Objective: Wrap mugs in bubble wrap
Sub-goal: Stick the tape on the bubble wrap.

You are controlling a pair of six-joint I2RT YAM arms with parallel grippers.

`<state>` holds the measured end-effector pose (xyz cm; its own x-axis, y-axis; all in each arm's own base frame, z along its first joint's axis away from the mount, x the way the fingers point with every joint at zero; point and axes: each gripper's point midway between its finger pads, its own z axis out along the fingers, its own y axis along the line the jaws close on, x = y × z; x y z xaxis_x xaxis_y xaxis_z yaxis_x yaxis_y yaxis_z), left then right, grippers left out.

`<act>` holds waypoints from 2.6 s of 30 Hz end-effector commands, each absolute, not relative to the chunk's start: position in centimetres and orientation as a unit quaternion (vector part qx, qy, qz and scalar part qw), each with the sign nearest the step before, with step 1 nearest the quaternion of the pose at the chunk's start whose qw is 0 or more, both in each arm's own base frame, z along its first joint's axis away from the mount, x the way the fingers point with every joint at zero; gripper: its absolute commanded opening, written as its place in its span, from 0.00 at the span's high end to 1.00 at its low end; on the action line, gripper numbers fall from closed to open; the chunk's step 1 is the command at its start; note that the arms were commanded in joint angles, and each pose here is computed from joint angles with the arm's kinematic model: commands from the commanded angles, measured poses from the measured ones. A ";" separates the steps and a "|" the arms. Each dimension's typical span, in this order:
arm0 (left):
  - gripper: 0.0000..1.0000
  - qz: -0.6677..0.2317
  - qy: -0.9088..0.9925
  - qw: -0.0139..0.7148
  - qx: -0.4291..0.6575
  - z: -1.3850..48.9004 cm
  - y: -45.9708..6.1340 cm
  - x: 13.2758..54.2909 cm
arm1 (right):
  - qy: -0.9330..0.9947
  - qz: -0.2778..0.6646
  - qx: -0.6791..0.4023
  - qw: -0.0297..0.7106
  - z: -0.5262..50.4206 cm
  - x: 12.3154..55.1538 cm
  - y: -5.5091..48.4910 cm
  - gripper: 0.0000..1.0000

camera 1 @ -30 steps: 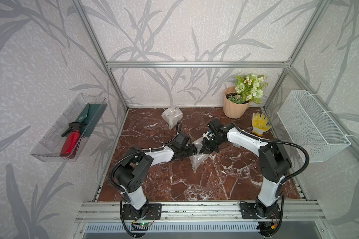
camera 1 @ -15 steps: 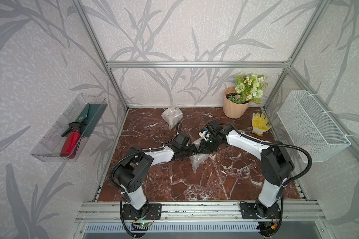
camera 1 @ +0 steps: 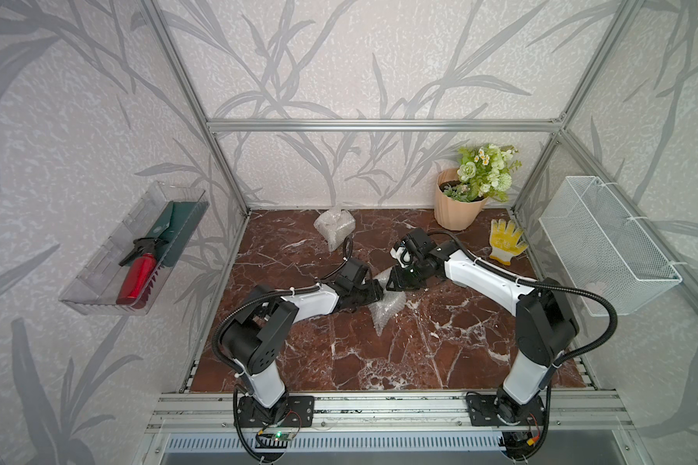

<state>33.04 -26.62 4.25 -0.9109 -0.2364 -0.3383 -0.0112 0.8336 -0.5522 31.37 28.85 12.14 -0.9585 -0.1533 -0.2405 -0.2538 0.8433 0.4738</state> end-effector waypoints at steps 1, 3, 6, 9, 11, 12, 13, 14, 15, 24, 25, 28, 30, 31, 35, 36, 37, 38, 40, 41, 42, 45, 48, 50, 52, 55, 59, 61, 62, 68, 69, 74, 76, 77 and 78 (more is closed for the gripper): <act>0.34 -0.223 0.962 0.143 -0.072 0.5 -24.8 30.5 | 0.948 0.262 -0.114 0.139 15.1 31.5 28.1 0.68; 0.33 -0.224 0.961 0.143 -0.072 0.5 -24.9 30.5 | 0.937 0.299 -0.127 0.126 15.7 30.8 29.2 0.81; 0.33 -0.224 0.961 0.142 -0.073 0.4 -24.9 30.6 | 0.919 0.361 -0.138 0.082 15.8 29.1 31.0 0.97; 0.34 -0.224 0.961 0.143 -0.073 0.5 -24.9 30.6 | 0.925 0.352 -0.128 0.069 14.8 28.5 30.5 1.00; 0.33 -0.224 0.961 0.144 -0.073 0.6 -24.9 30.6 | 0.934 0.329 -0.118 0.072 13.9 28.3 29.6 1.00; 0.33 -0.224 0.961 0.144 -0.073 0.6 -24.8 30.6 | 0.938 0.320 -0.115 0.069 13.4 28.2 29.2 1.00; 0.33 -0.224 0.961 0.144 -0.073 0.6 -24.9 30.6 | 0.940 0.316 -0.116 0.062 13.1 28.0 29.0 1.00; 0.33 -0.225 0.961 0.143 -0.072 0.5 -24.9 30.6 | 0.940 0.315 -0.117 0.055 12.7 27.6 28.9 1.00; 0.34 -0.225 0.961 0.143 -0.072 0.5 -25.0 30.6 | 0.940 0.317 -0.116 0.051 12.6 27.4 28.9 1.00; 0.34 -0.225 0.961 0.144 -0.072 0.6 -25.1 30.8 | 0.940 0.320 -0.116 0.010 10.0 25.7 28.5 1.00; 0.33 -0.225 0.961 0.144 -0.072 0.6 -25.1 30.8 | 0.944 0.311 -0.111 -0.002 8.9 25.7 28.5 1.00; 0.34 -0.224 0.961 0.144 -0.070 0.6 -25.0 30.7 | 0.946 0.304 -0.115 0.014 9.6 26.2 28.3 1.00; 0.34 -0.223 0.962 0.143 -0.070 0.6 -25.0 30.7 | 0.938 0.318 -0.126 0.049 11.7 27.0 28.8 1.00; 0.33 -0.223 0.962 0.143 -0.069 0.7 -25.0 30.7 | 0.935 0.324 -0.128 0.071 12.7 27.7 29.0 1.00; 0.34 -0.221 0.963 0.141 -0.068 0.6 -25.0 30.6 | 0.925 0.341 -0.112 0.124 14.9 30.4 29.6 1.00; 0.33 -0.221 0.962 0.142 -0.068 0.6 -25.0 30.6 | 0.925 0.341 -0.112 0.122 14.8 30.8 29.9 1.00; 0.33 -0.221 0.962 0.142 -0.068 0.6 -25.0 30.6 | 0.926 0.339 -0.115 0.118 14.7 31.1 30.1 1.00; 0.34 -0.221 0.963 0.141 -0.068 0.6 -25.0 30.6 | 0.929 0.334 -0.118 0.106 14.0 31.4 30.4 1.00; 0.34 -0.221 0.962 0.143 -0.068 0.6 -24.9 30.6 | 0.931 0.332 -0.118 0.096 13.2 32.0 30.8 1.00; 0.33 -0.221 0.962 0.143 -0.068 0.6 -24.9 30.6 | 0.934 0.326 -0.116 0.094 12.8 32.3 30.9 1.00; 0.33 -0.222 0.962 0.143 -0.068 0.7 -24.9 30.6 | 0.936 0.320 -0.115 0.090 12.3 32.5 31.0 1.00; 0.33 -0.222 0.962 0.144 -0.069 0.8 -24.9 30.6 | 0.944 0.303 -0.110 0.073 10.6 33.0 30.9 1.00; 0.33 -0.223 0.962 0.146 -0.068 0.8 -24.9 30.7 | 0.950 0.288 -0.104 0.067 9.0 33.4 30.8 1.00; 0.33 -0.223 0.962 0.145 -0.067 0.8 -25.0 30.7 | 0.952 0.281 -0.102 0.069 8.5 33.7 30.7 1.00; 0.33 -0.223 0.962 0.144 -0.067 0.8 -25.0 30.6 | 0.951 0.283 -0.100 0.072 8.6 33.9 30.7 1.00; 0.33 -0.222 0.962 0.144 -0.066 0.8 -24.9 30.5 | 0.946 0.296 -0.100 0.086 10.0 34.2 30.9 1.00; 0.34 -0.221 0.962 0.145 -0.067 0.8 -24.8 30.5 | 0.937 0.315 -0.108 0.107 12.7 33.7 31.0 1.00; 0.33 -0.222 0.962 0.145 -0.067 0.9 -24.9 30.6 | 0.932 0.324 -0.112 0.116 13.6 33.4 30.9 1.00; 0.34 -0.222 0.962 0.145 -0.067 0.9 -24.9 30.6 | 0.930 0.327 -0.116 0.123 14.0 33.4 30.9 1.00; 0.34 -0.222 0.962 0.145 -0.067 1.0 -24.9 30.6 | 0.931 0.323 -0.114 0.122 12.7 34.7 31.2 1.00; 0.34 -0.222 0.962 0.145 -0.065 1.0 -24.9 30.5 | 0.932 0.322 -0.115 0.118 12.2 35.0 31.4 1.00; 0.33 -0.221 0.962 0.146 -0.067 1.1 -24.8 30.5 | 0.940 0.309 -0.109 0.092 9.7 35.8 31.8 1.00; 0.34 -0.221 0.961 0.149 -0.069 1.4 -24.8 30.5 | 0.938 0.313 -0.110 0.096 10.2 35.8 31.8 1.00; 0.33 -0.221 0.961 0.151 -0.071 1.6 -24.7 30.5 | 0.936 0.318 -0.112 0.105 10.9 35.9 31.9 1.00; 0.33 -0.221 0.960 0.154 -0.072 1.9 -24.7 30.6 | 0.932 0.323 -0.113 0.116 11.8 35.9 31.9 1.00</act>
<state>32.98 -26.51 4.26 -0.9138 -0.2366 -0.3302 -0.0218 0.8402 -0.5418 35.50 32.17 10.98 -0.9559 -0.1424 -0.2568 -0.2718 0.7604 0.5898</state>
